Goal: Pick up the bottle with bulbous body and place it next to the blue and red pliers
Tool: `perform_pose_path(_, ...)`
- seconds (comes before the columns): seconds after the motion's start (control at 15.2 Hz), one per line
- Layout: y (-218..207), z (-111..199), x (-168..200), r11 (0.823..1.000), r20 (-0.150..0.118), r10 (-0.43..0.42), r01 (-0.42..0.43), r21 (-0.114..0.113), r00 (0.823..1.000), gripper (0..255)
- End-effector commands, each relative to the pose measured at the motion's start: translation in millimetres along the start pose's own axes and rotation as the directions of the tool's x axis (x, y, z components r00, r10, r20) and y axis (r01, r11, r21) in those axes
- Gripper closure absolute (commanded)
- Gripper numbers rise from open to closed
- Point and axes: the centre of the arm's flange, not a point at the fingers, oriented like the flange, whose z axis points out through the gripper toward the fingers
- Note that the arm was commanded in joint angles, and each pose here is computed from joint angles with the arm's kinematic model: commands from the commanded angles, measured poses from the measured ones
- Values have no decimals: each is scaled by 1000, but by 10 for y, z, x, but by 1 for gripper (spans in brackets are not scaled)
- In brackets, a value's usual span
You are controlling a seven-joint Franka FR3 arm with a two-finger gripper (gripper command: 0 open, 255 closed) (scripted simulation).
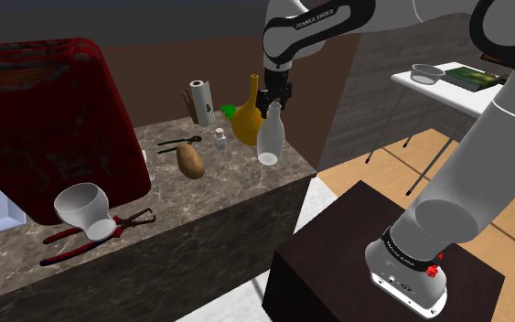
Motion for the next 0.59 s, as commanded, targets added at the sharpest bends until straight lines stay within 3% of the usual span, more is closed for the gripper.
perform_pose_path(0.0, 0, 1, 0, 1000, 0, 0, 0, 0, 1000, 0)
perform_pose_path(0.07, 0, 1, 0, 1000, 0, 0, 0, 0, 1000, 255)
perform_pose_path(0.53, 1, 0, 0, 1000, 0, 0, 0, 0, 1000, 255)
